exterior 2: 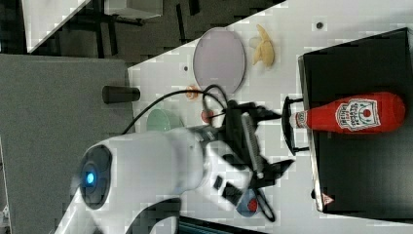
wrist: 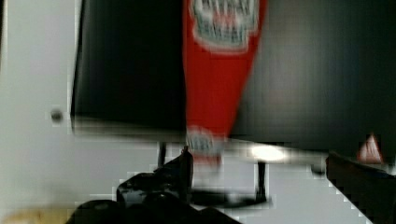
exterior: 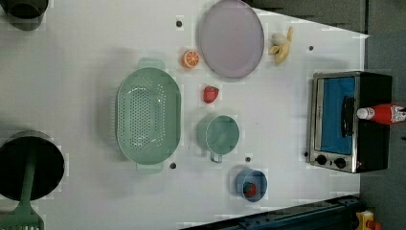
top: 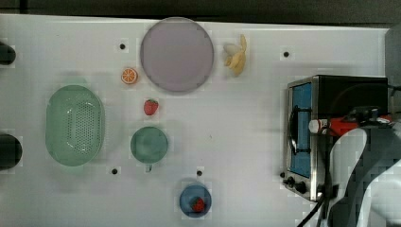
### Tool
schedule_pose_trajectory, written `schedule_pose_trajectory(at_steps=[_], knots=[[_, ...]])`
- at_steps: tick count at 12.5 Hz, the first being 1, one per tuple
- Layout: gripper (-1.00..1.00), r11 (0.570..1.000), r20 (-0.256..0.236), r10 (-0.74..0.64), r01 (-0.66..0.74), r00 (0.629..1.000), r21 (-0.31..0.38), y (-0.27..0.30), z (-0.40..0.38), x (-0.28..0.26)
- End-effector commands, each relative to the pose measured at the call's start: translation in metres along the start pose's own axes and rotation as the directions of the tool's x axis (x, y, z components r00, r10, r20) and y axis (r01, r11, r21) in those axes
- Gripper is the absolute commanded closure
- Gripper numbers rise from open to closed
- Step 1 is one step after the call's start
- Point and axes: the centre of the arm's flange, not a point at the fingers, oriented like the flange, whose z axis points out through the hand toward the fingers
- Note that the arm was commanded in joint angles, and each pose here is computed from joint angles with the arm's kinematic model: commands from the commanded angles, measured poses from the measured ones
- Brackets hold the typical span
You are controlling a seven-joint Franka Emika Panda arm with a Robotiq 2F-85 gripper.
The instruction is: Pick Ketchup from oven and place it on table.
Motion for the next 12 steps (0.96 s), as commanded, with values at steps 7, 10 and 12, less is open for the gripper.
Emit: schedule_pose_trajectory(at_steps=[7,10,12], knots=[[-1.0,0.988,-0.051,0.152,-0.152,0.987,0.006,-0.014,0.07,0.077],[-1.0,0.987,-0.056,0.162,-0.163,0.985,-0.006,-0.017,0.093,0.08],[-1.0,0.984,-0.042,0.18,-0.18,0.983,-0.009,-0.016,0.103,0.082]])
